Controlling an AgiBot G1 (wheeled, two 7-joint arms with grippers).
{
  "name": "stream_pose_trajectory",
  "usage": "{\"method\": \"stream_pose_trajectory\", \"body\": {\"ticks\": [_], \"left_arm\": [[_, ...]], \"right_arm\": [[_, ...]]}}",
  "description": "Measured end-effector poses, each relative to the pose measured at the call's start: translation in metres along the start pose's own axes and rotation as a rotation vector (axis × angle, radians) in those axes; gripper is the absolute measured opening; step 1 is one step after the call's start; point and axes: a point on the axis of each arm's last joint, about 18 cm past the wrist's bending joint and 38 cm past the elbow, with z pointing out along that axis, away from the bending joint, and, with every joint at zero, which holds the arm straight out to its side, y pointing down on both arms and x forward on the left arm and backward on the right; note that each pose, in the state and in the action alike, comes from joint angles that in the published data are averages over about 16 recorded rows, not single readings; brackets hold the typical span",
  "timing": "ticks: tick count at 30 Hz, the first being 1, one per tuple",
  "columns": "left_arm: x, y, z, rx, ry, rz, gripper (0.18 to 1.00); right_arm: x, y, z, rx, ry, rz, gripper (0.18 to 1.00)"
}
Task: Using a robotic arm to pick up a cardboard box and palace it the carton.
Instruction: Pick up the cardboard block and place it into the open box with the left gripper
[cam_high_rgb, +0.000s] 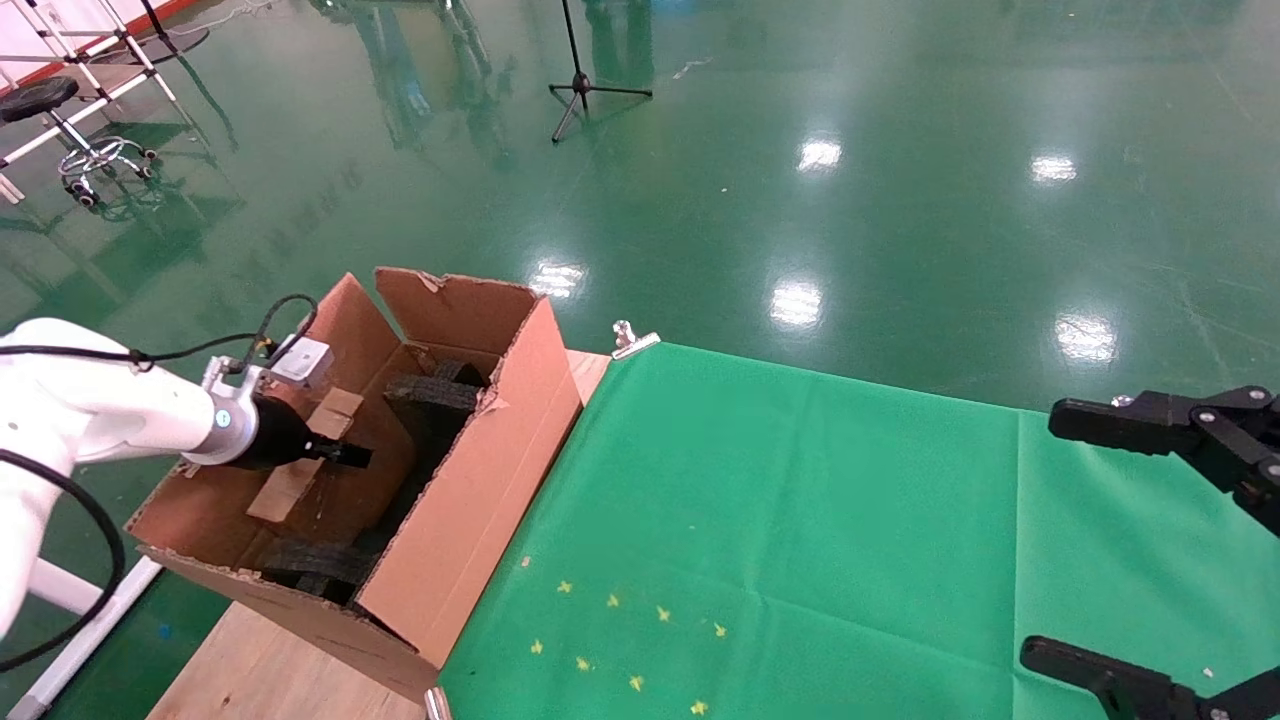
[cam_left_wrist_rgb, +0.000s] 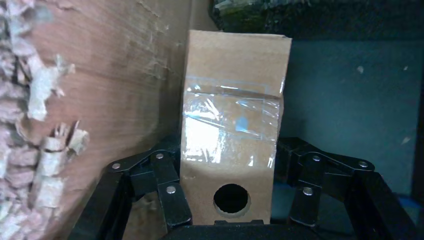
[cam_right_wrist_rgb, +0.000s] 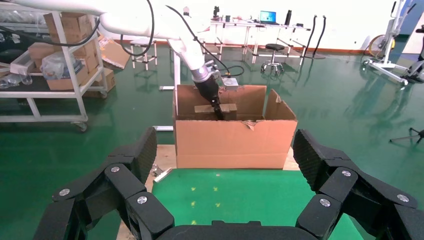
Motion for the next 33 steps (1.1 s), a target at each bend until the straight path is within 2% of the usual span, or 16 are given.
{"method": "stream_pose_trajectory", "body": {"ticks": [11,18,25,33], "left_arm": [[0.002,0.000,0.002,0.014,0.003,-0.015,0.332],[-0.004,-0.012,-0.004,0.042,-0.014,0.005,0.401],[-0.014,-0.037,-0.021,0.112,-0.016,0.019,0.522],[-0.025,-0.072,-0.058,0.223,0.038,0.051,0.703]], "right_arm": [[0.000,0.000,0.000,0.000,0.000,0.000,1.001],[0.000,0.000,0.000,0.000,0.000,0.000,1.001],[0.000,0.000,0.000,0.000,0.000,0.000,1.001],[0.000,0.000,0.000,0.000,0.000,0.000,1.001]]}}
